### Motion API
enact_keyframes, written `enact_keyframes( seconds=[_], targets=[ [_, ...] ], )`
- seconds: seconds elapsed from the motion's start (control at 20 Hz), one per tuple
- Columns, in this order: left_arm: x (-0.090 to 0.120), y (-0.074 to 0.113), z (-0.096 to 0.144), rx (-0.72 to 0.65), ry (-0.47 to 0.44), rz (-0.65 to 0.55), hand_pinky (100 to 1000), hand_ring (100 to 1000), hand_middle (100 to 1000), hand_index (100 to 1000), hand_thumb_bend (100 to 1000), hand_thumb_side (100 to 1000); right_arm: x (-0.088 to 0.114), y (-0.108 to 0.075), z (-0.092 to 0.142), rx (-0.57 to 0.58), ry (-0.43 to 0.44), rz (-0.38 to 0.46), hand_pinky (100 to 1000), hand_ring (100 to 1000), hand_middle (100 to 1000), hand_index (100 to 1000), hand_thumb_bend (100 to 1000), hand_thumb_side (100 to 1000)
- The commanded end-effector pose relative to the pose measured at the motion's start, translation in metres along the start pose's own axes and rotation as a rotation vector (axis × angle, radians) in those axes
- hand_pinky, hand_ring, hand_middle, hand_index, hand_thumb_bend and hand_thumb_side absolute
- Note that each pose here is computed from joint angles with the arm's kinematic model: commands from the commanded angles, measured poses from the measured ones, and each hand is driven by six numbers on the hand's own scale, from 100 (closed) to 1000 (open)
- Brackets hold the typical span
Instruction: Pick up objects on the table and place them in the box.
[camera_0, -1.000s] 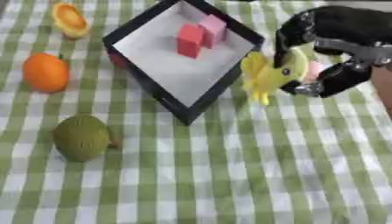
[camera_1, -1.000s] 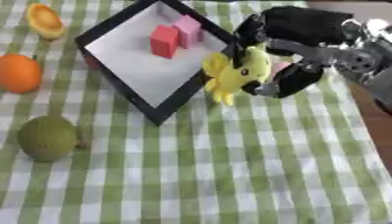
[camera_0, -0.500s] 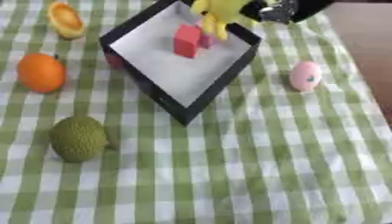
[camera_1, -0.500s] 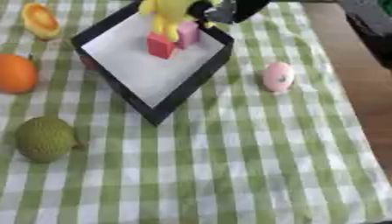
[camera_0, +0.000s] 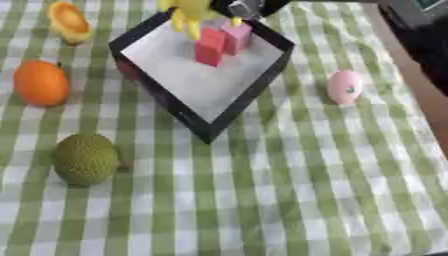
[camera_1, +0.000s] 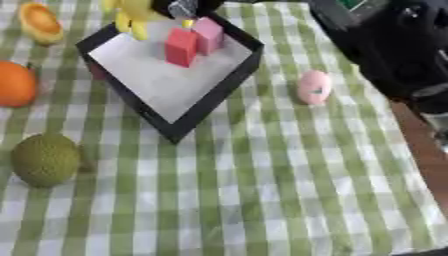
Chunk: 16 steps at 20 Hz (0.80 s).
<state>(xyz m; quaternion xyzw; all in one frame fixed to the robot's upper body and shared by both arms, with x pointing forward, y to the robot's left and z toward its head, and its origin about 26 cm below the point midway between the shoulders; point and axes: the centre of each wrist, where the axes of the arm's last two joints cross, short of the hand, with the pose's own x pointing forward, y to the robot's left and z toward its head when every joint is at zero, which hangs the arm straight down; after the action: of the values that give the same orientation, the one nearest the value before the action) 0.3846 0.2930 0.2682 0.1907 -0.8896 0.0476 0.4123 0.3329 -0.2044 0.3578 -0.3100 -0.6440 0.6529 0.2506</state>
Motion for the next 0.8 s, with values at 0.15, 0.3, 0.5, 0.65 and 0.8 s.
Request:
enact_keyframes(
  seconds=[0.15, 0.3, 0.5, 0.65, 0.8],
  targets=[
    [0.014, 0.001, -0.007, 0.003, -0.046, 0.002, 806, 848, 808, 814, 719, 713, -0.010, 0.009, -0.015, 0.037, 0.006, 0.017, 795, 674, 557, 617, 302, 100],
    [0.014, 0.001, -0.007, 0.004, -0.045, 0.002, 805, 848, 807, 814, 720, 713, -0.015, 0.014, -0.018, 0.058, 0.003, 0.019, 816, 724, 610, 671, 343, 100],
    [0.012, 0.002, -0.006, 0.007, -0.039, -0.001, 805, 848, 807, 814, 722, 712, -0.020, 0.014, -0.016, 0.053, 0.007, 0.019, 854, 810, 738, 787, 446, 100],
    [0.012, 0.002, -0.006, 0.007, -0.037, -0.001, 805, 848, 807, 814, 722, 712, -0.022, 0.013, -0.015, 0.056, 0.025, 0.036, 877, 864, 811, 850, 518, 139],
    [0.012, 0.002, -0.005, 0.006, -0.035, -0.001, 804, 848, 807, 814, 724, 711, -0.025, 0.012, -0.014, 0.049, 0.049, 0.047, 887, 888, 880, 895, 525, 216]
  ],
)
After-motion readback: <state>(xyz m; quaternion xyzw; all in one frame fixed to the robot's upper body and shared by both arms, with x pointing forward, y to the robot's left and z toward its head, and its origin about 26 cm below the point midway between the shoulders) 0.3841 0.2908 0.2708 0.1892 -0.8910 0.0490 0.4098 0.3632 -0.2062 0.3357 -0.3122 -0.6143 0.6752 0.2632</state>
